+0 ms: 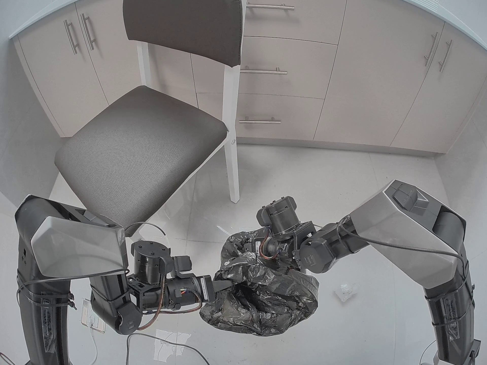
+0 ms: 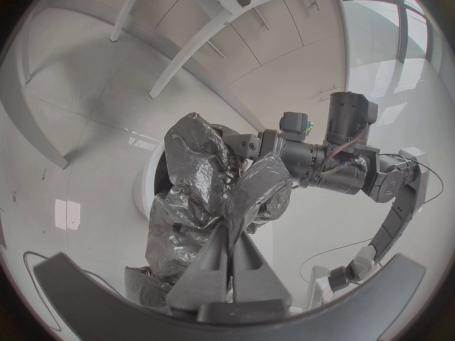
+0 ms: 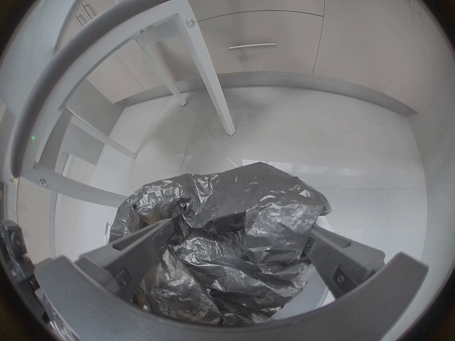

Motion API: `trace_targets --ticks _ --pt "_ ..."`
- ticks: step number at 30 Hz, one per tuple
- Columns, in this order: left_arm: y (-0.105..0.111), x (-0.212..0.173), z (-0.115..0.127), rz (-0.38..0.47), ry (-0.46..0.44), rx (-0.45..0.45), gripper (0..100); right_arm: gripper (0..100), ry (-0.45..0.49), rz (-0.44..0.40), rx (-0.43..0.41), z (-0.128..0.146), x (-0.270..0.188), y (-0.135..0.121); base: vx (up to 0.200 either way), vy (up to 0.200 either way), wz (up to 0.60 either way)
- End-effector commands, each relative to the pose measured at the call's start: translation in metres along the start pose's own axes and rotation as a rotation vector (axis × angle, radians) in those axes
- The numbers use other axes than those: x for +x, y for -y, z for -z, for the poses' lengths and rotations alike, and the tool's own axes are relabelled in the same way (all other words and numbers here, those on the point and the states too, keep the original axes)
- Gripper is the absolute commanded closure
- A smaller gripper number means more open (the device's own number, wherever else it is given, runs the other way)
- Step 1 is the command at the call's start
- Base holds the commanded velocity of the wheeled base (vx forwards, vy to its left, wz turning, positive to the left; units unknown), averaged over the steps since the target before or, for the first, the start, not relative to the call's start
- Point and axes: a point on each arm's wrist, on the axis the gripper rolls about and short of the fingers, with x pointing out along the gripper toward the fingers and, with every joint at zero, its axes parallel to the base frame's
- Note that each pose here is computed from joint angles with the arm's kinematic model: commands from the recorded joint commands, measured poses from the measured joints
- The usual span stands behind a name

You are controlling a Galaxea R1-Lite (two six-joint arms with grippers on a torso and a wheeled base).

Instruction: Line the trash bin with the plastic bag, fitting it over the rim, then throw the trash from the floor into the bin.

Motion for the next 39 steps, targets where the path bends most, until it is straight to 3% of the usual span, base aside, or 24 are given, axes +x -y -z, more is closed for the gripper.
trace_targets --ticks 1,13,22,26,39 --pt "0.000 0.000 0.000 -0.001 -0.001 -0.003 100 0 -0.025 -0.003 -0.015 0.010 -0.002 -0.003 0.000 0.000 0.00" --pt "0.000 0.000 0.000 -0.001 -0.001 -0.003 100 0 -0.066 0.007 -0.030 0.028 0.009 -0.005 0.000 0.000 0.00" --pt "0.000 0.000 0.000 -0.001 -0.001 -0.003 100 0 -0.061 0.039 -0.005 0.025 0.038 0.010 0.000 0.000 0.00" --pt "0.000 0.000 0.000 -0.001 -0.001 -0.003 100 0 -0.108 0.055 0.003 0.025 0.053 0.020 0.000 0.000 0.00" --pt "0.000 0.000 0.000 -0.001 -0.001 -0.003 100 0 -0.121 0.034 0.019 0.022 0.065 0.022 0.000 0.000 0.00"
